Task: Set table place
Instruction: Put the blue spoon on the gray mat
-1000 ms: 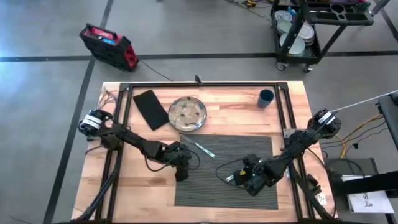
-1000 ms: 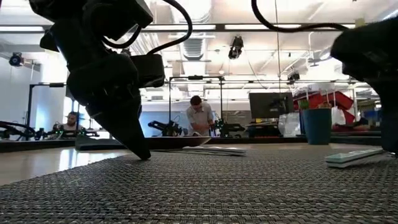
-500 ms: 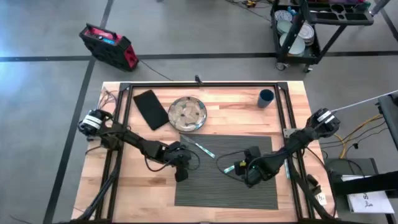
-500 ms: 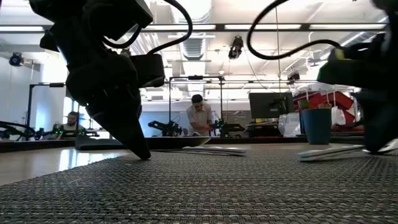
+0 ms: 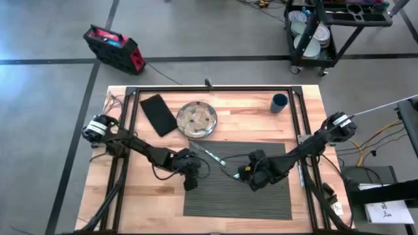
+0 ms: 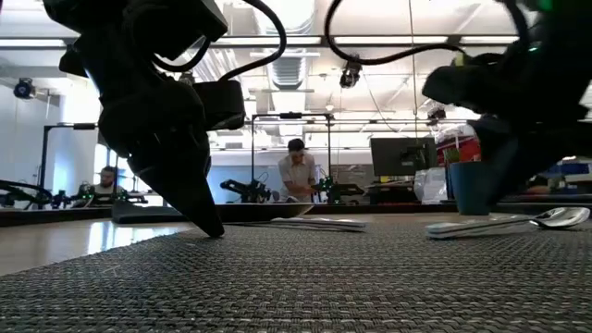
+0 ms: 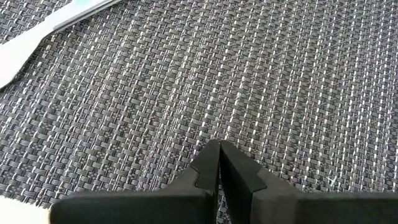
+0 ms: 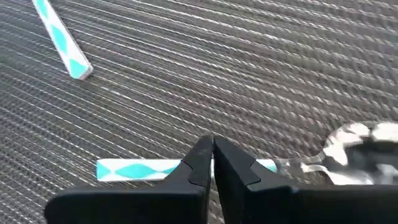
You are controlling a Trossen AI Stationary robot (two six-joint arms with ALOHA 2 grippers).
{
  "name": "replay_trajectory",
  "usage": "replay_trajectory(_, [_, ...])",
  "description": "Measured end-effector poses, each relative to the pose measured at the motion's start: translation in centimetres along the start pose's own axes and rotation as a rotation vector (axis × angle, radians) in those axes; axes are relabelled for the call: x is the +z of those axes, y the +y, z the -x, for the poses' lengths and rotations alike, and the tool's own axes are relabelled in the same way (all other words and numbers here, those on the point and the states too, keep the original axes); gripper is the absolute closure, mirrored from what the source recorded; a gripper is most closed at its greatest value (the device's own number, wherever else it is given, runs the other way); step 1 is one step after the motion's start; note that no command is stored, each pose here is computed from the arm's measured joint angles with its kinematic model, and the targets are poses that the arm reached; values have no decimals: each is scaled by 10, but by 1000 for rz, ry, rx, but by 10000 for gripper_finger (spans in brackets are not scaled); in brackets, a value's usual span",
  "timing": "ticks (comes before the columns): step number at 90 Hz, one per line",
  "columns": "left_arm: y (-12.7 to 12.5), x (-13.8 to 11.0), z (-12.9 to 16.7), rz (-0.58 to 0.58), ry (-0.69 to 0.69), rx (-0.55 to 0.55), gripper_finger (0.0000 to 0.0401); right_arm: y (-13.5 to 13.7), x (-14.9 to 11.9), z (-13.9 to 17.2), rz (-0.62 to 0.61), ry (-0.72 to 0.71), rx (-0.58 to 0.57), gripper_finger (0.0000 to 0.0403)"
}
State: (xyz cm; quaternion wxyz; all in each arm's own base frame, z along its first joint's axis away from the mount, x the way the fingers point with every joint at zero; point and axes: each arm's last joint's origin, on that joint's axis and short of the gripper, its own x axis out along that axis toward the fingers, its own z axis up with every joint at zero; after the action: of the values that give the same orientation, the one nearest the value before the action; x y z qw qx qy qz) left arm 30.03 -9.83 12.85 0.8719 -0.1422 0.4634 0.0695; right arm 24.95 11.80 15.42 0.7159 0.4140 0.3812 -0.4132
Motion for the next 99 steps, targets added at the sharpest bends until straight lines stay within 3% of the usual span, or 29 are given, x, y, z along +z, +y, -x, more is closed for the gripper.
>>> replay_trajectory(20, [0, 0, 0, 15, 0, 0, 401, 0, 8, -10, 61, 30, -29, 403])
replay_trajectory(45, [0, 0, 0, 16, 0, 0, 401, 7, 2, -20, 101, 124, 33, 403])
replay_trajectory(68, [0, 0, 0, 15, -3, -4, 401, 3, -27, -7, 165, 255, 48, 403])
replay_trajectory(99, [0, 0, 0, 13, -3, -4, 401, -18, -64, 29, 64, 242, -79, 403])
